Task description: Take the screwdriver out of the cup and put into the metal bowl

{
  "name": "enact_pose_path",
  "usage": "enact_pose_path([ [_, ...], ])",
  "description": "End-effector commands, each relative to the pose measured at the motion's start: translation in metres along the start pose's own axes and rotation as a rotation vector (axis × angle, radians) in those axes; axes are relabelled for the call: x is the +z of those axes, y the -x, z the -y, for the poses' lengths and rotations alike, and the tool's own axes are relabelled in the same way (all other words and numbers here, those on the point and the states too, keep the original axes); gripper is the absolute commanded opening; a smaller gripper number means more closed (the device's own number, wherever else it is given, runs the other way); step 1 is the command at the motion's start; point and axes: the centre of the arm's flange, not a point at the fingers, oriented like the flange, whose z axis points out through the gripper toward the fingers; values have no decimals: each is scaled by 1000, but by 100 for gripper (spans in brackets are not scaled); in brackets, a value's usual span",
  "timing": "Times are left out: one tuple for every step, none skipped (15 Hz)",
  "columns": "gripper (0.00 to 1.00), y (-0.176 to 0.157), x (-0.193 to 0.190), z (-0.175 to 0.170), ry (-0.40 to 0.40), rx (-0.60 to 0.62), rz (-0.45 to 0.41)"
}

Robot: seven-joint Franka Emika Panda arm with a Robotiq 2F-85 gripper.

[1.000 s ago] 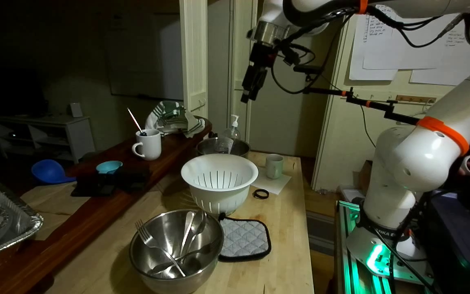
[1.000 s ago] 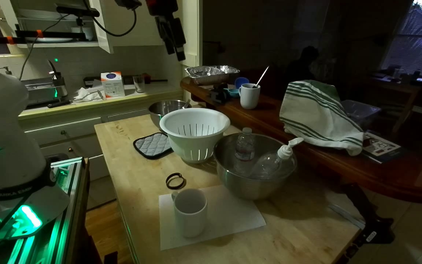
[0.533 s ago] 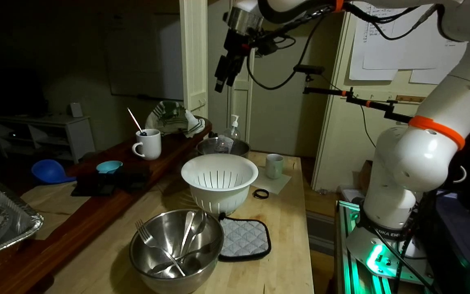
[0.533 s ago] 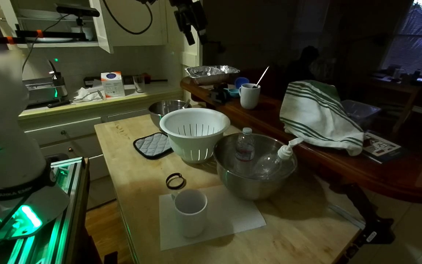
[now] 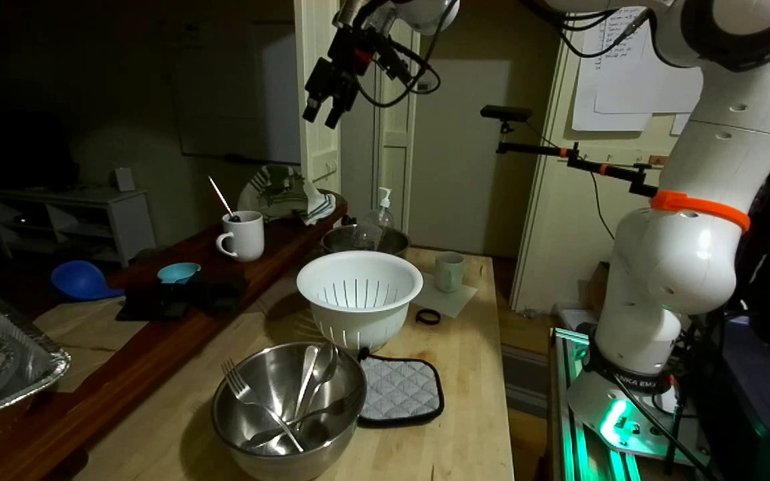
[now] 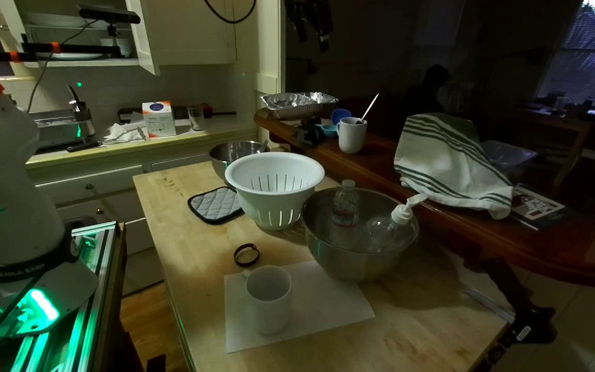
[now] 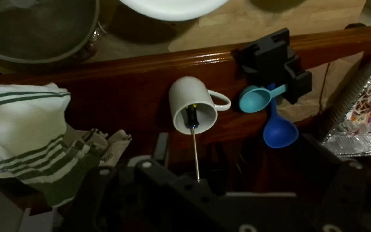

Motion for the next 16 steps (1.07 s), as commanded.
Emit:
enact_pose_path([
  [100,-41,20,-13,10,27,24],
  [100,-16,11,-8,6,10,3],
  [100,-20,17,-10,7,13,7],
  [100,-21,19,-11,7,13,11],
  [100,-21,19,-10,7,12,10],
  [100,-21,16,-9,7,11,5],
  [100,-21,13,-9,7,10,1],
  [100,-25,23,-15,20,29,6],
  [100,-34,38,-22,28,47,16],
  [100,-43,52,-30,28,51,24],
  [100,-52,68,-35,25,42,40],
  [100,-58,81,-40,60,51,52],
  [100,-69,97,-43,60,34,69],
  [100,-78,113,-45,83,27,85],
  [100,-85,128,-42,97,16,110],
  [100,-89,144,-36,110,-2,133],
])
